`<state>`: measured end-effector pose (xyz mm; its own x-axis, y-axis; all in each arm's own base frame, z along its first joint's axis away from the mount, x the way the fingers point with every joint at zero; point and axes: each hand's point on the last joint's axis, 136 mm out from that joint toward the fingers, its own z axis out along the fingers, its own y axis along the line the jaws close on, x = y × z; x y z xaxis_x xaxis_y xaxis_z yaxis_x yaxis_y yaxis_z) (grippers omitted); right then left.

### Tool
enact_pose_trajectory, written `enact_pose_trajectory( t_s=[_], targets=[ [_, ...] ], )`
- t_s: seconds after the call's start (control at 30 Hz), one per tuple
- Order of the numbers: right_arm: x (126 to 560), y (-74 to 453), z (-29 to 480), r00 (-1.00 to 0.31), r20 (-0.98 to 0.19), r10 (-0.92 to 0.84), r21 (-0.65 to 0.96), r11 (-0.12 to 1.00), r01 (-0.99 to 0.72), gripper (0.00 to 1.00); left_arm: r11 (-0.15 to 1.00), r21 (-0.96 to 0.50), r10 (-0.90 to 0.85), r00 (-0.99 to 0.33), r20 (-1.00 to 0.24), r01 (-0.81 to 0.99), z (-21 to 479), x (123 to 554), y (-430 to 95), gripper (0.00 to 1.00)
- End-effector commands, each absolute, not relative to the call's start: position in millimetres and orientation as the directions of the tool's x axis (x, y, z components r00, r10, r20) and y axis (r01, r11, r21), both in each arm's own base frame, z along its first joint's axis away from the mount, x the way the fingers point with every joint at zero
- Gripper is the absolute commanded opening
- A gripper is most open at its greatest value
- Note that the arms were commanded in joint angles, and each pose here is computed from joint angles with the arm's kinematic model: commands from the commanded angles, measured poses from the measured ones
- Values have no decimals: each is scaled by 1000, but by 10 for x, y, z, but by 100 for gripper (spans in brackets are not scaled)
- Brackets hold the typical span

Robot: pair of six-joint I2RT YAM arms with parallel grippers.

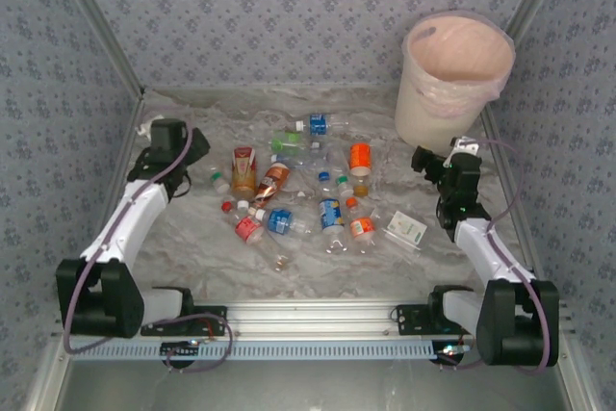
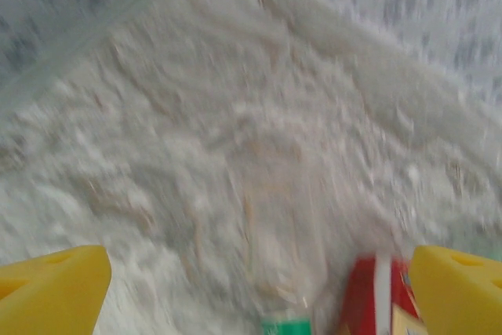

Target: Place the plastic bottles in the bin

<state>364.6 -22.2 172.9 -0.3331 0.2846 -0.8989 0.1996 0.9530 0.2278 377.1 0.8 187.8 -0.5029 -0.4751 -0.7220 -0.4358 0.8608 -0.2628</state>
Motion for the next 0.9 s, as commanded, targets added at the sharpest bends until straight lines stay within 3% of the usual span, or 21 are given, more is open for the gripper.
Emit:
enact_pose_trajectory(
  t_s=[0.0,0.13,0.47,0.87],
  targets=[
    [3531,-153,1584,-416,-827,378,304,924,234,100,873,-193,-476,-692,-543,-448,1429,3470,-302,98],
    [3487,-105,1584,-453,-817,357,289,933,215,100,879,-171,-471,-753,-460,-446,1118,3459,-416,98],
    [3432,-78,1590,-441,-831,339,275,940,203,100,892,-132,-447,-799,-401,-433,769,3595,-475,76],
    [3412,35,1557,-469,-834,289,242,957,159,100,907,-139,-417,-812,-408,-397,464,3841,-461,69]
  ],
)
